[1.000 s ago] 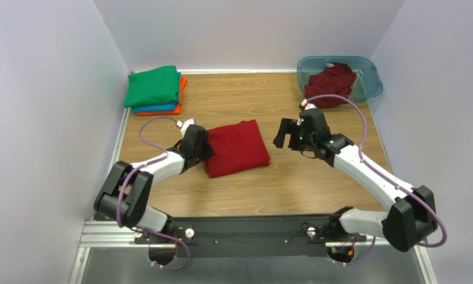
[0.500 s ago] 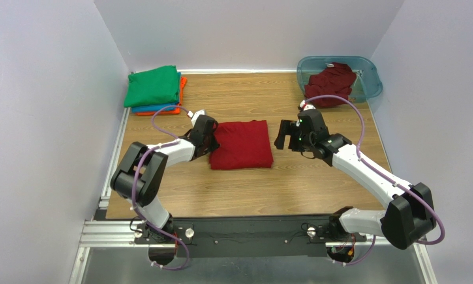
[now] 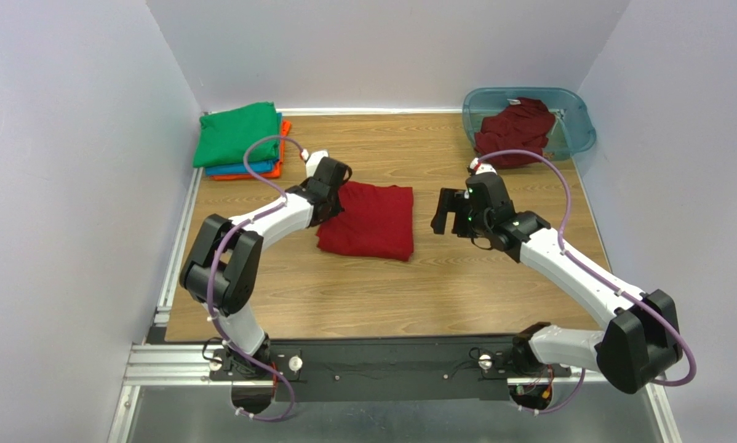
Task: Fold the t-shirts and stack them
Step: Neatly place the folded tshirt to the corner
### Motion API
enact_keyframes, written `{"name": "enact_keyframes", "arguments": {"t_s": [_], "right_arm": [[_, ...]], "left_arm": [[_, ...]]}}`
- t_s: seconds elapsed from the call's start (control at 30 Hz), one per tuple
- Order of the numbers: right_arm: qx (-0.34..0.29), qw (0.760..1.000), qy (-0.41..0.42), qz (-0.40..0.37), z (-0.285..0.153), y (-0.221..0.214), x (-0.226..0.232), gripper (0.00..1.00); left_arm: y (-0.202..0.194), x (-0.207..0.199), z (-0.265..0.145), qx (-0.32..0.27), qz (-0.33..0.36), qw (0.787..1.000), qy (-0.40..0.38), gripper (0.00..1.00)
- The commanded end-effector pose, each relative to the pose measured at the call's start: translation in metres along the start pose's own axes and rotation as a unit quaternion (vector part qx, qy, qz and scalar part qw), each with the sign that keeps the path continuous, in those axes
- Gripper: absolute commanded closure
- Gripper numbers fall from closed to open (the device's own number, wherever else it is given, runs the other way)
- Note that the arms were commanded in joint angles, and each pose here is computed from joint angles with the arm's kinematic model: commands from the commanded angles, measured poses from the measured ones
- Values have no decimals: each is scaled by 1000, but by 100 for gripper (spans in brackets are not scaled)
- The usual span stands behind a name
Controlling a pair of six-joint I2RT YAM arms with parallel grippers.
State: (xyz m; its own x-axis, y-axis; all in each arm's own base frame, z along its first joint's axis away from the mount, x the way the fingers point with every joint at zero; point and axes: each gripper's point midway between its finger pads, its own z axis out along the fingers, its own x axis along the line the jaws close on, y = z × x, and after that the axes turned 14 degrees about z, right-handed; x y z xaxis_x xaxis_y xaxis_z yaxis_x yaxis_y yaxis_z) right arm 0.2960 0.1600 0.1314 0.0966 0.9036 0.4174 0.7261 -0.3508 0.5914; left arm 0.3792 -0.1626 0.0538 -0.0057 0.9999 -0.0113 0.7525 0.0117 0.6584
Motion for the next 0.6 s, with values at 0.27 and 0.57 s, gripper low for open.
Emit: {"name": "enact_keyframes", "arguments": {"t_s": [0.27,0.57], "right_arm": [[-35,999,-8,-1,-16,8,-10,0],[-43,999,-11,0,-19,10,-12,0]], "left_arm": [[116,84,-26,-89,139,962,217,100],[201,119,-53,-153,176,932,277,100]]}}
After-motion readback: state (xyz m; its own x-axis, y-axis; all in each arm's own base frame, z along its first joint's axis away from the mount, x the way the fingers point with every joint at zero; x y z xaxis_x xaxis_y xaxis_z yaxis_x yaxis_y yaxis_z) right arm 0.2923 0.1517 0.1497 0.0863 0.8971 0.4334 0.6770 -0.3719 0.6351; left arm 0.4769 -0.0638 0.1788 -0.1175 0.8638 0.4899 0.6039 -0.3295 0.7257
